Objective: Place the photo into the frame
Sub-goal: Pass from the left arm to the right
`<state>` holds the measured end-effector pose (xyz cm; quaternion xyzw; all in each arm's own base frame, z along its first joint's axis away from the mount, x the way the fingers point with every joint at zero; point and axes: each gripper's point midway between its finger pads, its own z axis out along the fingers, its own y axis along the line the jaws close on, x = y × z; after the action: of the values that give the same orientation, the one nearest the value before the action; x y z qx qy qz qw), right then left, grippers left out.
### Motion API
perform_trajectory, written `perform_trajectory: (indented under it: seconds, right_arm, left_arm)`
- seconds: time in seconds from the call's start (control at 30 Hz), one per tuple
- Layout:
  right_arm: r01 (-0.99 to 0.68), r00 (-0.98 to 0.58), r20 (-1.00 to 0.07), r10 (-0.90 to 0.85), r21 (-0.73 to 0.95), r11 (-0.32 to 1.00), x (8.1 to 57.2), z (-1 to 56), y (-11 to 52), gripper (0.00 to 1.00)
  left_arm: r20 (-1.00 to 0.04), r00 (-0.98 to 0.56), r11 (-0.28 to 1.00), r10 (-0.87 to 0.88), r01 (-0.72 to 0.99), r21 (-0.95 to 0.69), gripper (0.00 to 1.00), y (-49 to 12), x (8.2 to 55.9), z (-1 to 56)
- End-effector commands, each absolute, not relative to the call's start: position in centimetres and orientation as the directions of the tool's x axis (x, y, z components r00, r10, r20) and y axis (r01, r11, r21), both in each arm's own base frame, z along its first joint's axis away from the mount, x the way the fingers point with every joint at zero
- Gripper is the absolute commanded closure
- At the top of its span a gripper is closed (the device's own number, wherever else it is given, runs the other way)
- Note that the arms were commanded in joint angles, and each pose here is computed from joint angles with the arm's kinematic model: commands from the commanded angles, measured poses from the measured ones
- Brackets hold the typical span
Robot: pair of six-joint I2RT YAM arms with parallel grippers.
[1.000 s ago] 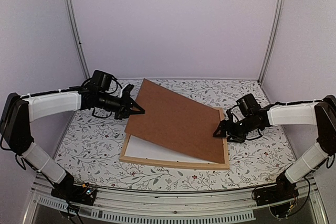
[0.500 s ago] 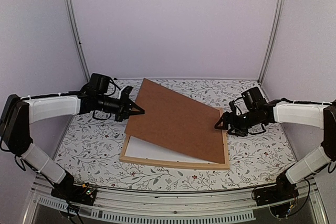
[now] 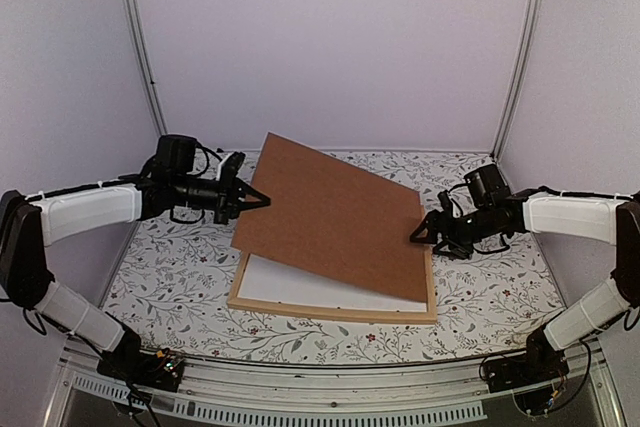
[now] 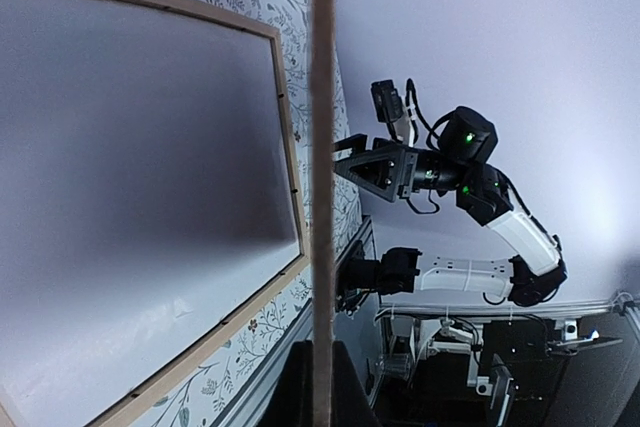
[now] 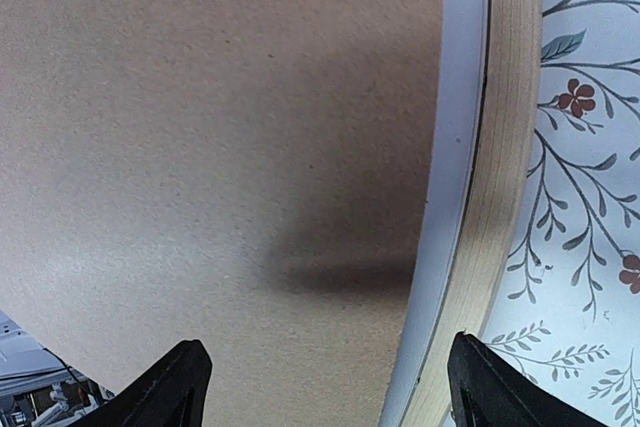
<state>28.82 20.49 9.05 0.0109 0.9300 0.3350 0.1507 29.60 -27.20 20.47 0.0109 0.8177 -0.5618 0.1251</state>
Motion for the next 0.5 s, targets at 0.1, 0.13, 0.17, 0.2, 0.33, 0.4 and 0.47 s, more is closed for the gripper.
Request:
perform_trajectory:
  seconds: [0.1, 0.13, 0.17, 0.2, 0.33, 0.4, 0.47]
  right_arm:
    - [-0.129, -0.936, -0.324, 0.136, 0.676, 0.725, 30.2, 11.7, 21.0, 0.15]
    - [-0.136, -0.936, -0.327, 0.134, 0.684, 0.716, 30.2, 12.0, 21.2, 0.15]
    - [-0.144, -0.934, -0.331, 0.134, 0.693, 0.706, 30.3, 12.3, 21.2, 0.15]
    - [-0.149, -0.933, -0.333, 0.136, 0.701, 0.697, 30.4, 12.5, 21.3, 0.15]
    - [-0.153, -0.932, -0.328, 0.152, 0.739, 0.656, 30.5, 12.9, 20.9, 0.15]
    - [-0.161, -0.931, -0.329, 0.157, 0.759, 0.631, 30.5, 13.2, 20.9, 0.16]
    - [-0.173, -0.928, -0.334, 0.163, 0.776, 0.606, 30.5, 13.7, 21.0, 0.17]
  left_arm:
    - [-0.342, -0.933, 0.246, -0.116, 0.307, -0.919, 1.00, -26.4, 29.7, 25.8]
    - [-0.340, -0.933, 0.233, -0.120, 0.306, -0.923, 1.00, -26.3, 29.7, 26.0]
    - [-0.339, -0.932, 0.220, -0.124, 0.308, -0.926, 1.00, -26.2, 29.6, 26.2]
    - [-0.337, -0.933, 0.210, -0.127, 0.306, -0.928, 1.00, -26.1, 29.6, 26.3]
    - [-0.331, -0.934, 0.171, -0.134, 0.308, -0.936, 1.00, -25.8, 29.3, 26.9]
    - [-0.325, -0.935, 0.158, -0.142, 0.303, -0.940, 1.00, -25.6, 29.3, 26.9]
    - [-0.321, -0.936, 0.154, -0.142, 0.299, -0.942, 1.00, -25.6, 29.2, 26.7]
